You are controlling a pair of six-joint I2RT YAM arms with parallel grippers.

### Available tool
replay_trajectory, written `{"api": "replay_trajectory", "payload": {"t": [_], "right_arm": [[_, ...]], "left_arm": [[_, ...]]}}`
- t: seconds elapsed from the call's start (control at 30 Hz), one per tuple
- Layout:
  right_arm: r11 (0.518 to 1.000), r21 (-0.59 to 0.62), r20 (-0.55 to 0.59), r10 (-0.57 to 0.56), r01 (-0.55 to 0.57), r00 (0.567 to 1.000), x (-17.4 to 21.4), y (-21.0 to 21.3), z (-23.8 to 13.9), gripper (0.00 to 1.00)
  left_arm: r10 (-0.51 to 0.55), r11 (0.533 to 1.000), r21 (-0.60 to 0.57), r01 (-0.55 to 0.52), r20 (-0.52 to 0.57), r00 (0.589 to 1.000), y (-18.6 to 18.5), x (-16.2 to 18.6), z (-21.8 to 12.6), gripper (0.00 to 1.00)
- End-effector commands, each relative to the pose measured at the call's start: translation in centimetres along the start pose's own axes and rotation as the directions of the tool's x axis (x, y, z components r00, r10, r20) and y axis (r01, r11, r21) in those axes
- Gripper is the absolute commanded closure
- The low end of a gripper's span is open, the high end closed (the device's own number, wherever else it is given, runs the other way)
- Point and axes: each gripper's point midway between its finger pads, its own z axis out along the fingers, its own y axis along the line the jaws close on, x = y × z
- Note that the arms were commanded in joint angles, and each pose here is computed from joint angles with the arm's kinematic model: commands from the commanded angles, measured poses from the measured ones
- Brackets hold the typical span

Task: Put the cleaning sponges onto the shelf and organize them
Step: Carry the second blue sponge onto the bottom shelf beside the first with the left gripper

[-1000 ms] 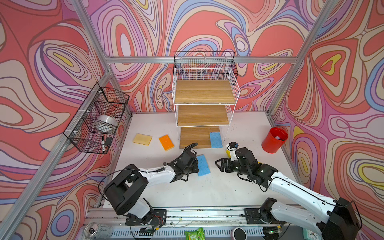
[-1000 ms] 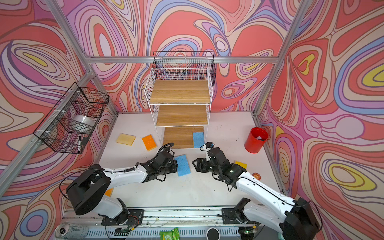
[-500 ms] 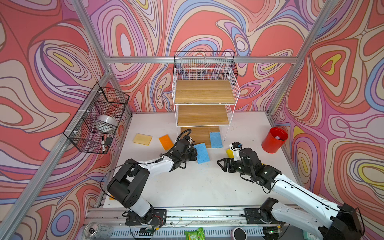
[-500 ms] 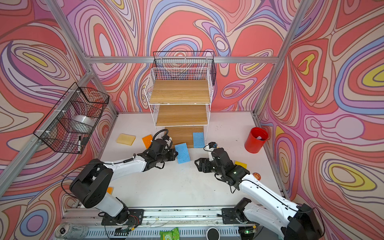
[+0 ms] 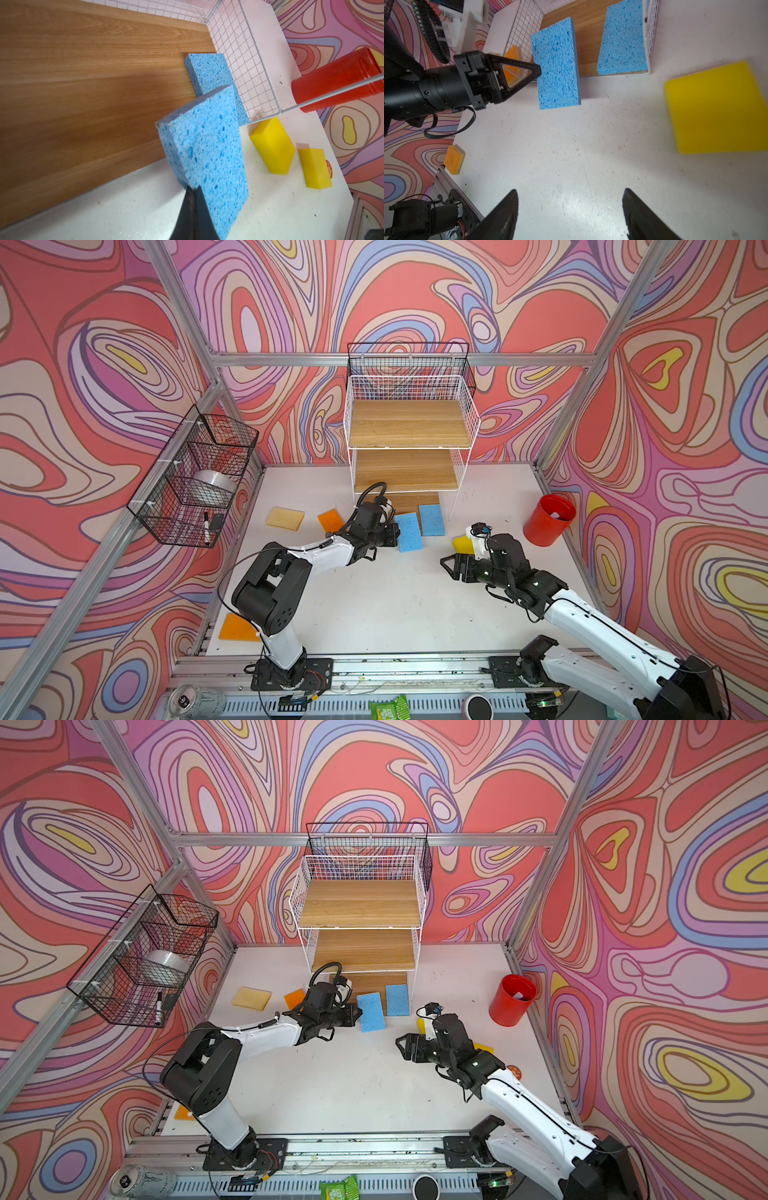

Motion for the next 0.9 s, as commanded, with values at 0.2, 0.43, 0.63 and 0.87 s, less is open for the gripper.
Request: {"api": "replay_trajectory", "payload": {"t": [0.2,0.43,0.63,0.87], "right_arm": [[1.0,0.004,0.008,0.019,-0.019,1.0,-0.3,-1.8,0.2,0.11],[1.0,0.01,0.005,-0.006,0.006,1.0,-0.8,-1.7,0.3,0.04],[1.0,0.02,0.015,-0.017,0.017,1.0,-1.0,-1.9,0.3,0.01],[0.999,0.031,0.005,-0.02,0.02,1.0,-1.0,-2.3,0.7,0.02]], "left_arm": [[0.079,0.997,-0.025,-0.079,-0.028,0.997,0.3,-1.2,2.1,1.0],[0.085,0.996,-0.035,-0.086,-0.024,0.996,1.1,-2.7,3.1,1.0],[0.095,0.994,-0.056,-0.097,-0.029,0.995,2.3,-3.7,3.5,1.0],[0.101,0.992,-0.072,-0.102,-0.025,0.995,3.1,-4.6,4.3,1.0]]}}
